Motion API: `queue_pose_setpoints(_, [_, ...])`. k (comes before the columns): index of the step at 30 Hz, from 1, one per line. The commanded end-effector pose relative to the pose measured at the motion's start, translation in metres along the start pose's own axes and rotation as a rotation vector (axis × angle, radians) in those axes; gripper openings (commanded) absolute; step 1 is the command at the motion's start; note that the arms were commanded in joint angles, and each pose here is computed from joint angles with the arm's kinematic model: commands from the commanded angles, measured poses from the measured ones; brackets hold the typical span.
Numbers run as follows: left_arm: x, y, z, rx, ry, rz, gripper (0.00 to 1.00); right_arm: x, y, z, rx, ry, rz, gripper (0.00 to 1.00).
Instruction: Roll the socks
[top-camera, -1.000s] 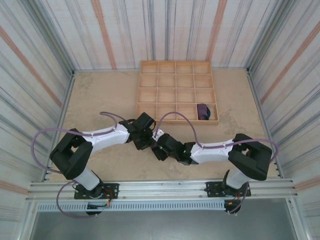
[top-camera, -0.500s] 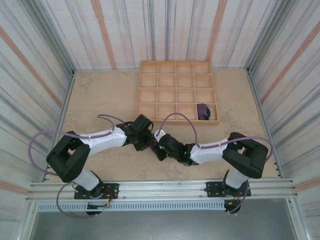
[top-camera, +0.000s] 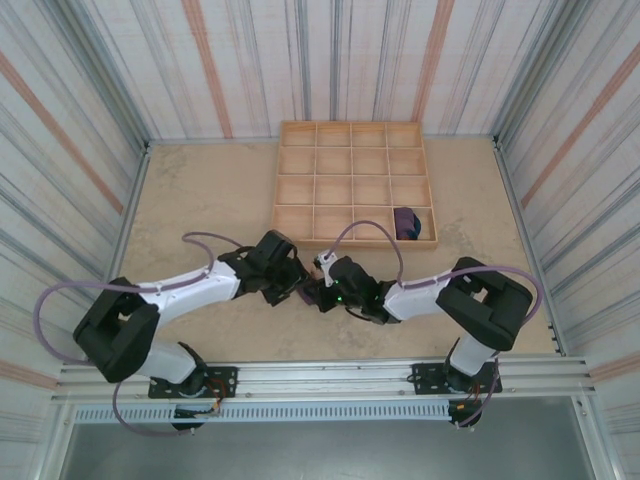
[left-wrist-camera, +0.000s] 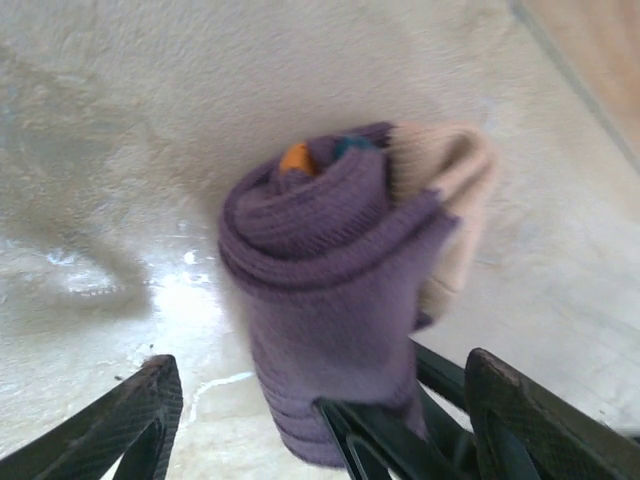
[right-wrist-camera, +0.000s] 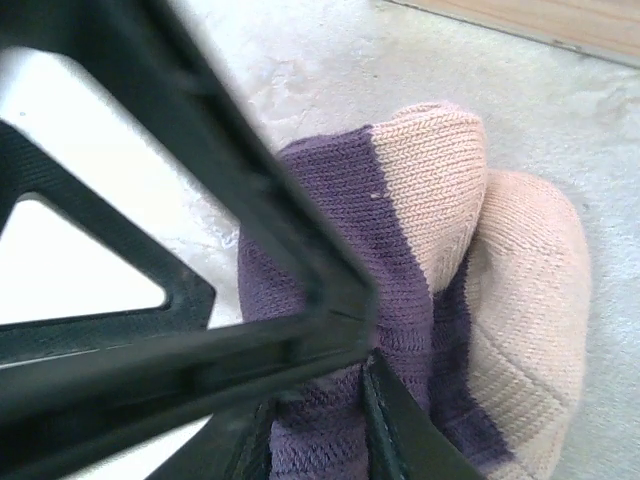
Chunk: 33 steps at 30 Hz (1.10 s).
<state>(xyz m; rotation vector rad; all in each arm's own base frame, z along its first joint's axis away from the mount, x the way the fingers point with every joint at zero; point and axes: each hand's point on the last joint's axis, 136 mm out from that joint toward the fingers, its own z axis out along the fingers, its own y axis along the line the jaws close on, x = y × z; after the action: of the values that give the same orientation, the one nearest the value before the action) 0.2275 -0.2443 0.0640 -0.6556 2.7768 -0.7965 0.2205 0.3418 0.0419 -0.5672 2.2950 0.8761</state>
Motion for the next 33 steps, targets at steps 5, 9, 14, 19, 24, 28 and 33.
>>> queue_pose_setpoints(5, [-0.012,-0.012,-0.014,0.162,-0.112,0.107,0.77,0.109,-0.057,-0.012,0.091,0.457,0.389,0.07])
queue_pose_setpoints(9, [-0.011,0.001,-0.008,0.123,-0.109,0.115,0.72,0.112,-0.064,-0.016,0.100,0.487,0.525,0.08])
queue_pose_setpoints(14, [-0.012,0.002,0.006,0.148,-0.121,0.144,0.68,0.110,-0.070,-0.016,0.077,0.508,0.688,0.08])
queue_pose_setpoints(19, [-0.015,-0.011,0.019,0.173,-0.110,0.176,0.64,0.108,-0.075,-0.016,0.085,0.518,0.752,0.08])
queue_pose_setpoints(24, [-0.019,-0.011,0.031,0.160,-0.117,0.157,0.60,0.106,-0.081,-0.018,0.090,0.513,0.847,0.08])
queue_pose_setpoints(28, [-0.019,-0.008,0.042,0.138,-0.102,0.133,0.55,0.106,-0.084,-0.017,0.096,0.513,0.891,0.08])
queue_pose_setpoints(33, [-0.021,0.001,0.052,0.099,-0.101,0.103,0.50,0.108,-0.082,-0.015,0.078,0.513,0.933,0.09])
